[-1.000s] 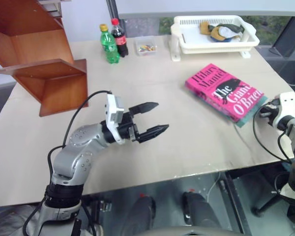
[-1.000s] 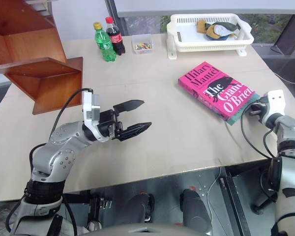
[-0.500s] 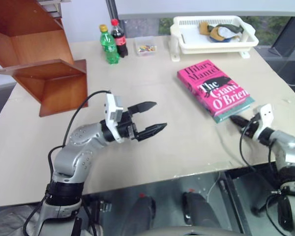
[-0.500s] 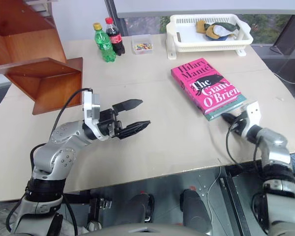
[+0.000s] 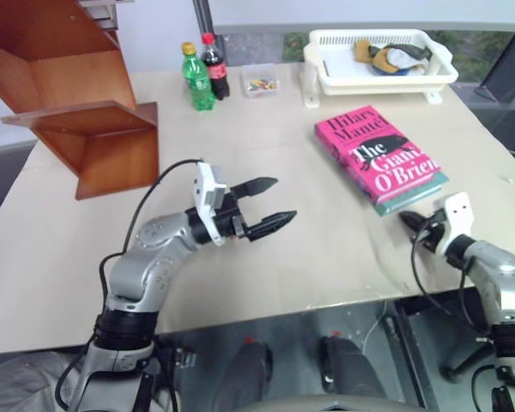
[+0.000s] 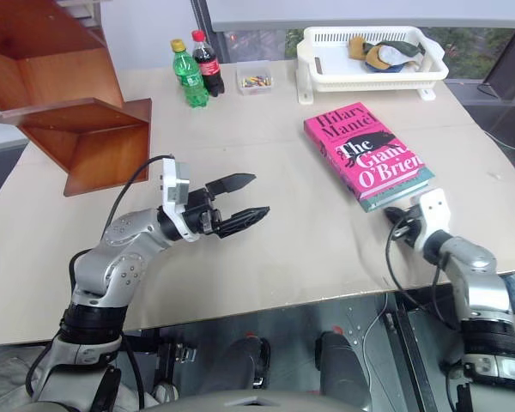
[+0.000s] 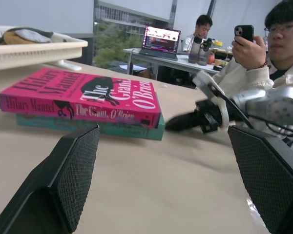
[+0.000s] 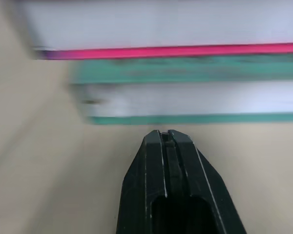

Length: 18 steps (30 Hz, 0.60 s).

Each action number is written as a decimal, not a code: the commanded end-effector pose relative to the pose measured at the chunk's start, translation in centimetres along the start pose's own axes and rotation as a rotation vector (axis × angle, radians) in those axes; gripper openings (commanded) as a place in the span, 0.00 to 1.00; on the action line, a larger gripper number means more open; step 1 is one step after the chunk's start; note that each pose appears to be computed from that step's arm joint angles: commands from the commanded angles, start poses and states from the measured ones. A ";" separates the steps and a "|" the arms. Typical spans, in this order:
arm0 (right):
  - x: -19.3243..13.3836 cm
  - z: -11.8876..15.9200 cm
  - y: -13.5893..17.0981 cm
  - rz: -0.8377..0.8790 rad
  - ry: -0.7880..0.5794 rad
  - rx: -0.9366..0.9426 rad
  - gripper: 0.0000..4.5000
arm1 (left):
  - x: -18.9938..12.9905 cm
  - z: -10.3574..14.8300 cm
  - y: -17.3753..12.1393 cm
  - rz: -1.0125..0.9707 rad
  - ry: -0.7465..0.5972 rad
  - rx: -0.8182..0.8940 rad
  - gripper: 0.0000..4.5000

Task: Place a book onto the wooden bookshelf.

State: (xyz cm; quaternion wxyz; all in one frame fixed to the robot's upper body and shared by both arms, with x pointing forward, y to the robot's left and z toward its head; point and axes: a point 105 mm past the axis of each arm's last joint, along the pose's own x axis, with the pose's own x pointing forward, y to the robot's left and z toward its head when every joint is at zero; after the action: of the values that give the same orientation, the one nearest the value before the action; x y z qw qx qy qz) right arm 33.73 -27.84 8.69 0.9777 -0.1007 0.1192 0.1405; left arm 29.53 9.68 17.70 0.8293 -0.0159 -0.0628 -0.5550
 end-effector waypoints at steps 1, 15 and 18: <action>-2.3 1.2 -6.3 -0.266 0.029 -0.070 0.01 | -0.2 0.7 0.1 0.014 -0.014 0.040 1.00; 5.1 3.5 -8.9 -0.401 -0.011 0.044 0.01 | 0.3 0.5 0.7 0.048 -0.012 0.052 1.00; 6.0 3.4 -7.6 -0.338 -0.012 0.057 0.01 | -0.4 0.5 0.6 0.079 -0.007 0.057 1.00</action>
State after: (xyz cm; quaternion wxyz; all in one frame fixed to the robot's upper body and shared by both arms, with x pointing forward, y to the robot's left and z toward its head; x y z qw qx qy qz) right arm 41.97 -32.66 10.43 0.9890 -0.0845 0.1166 -0.0347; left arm 30.38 10.09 16.85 0.8506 -0.0089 -0.0543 -0.5229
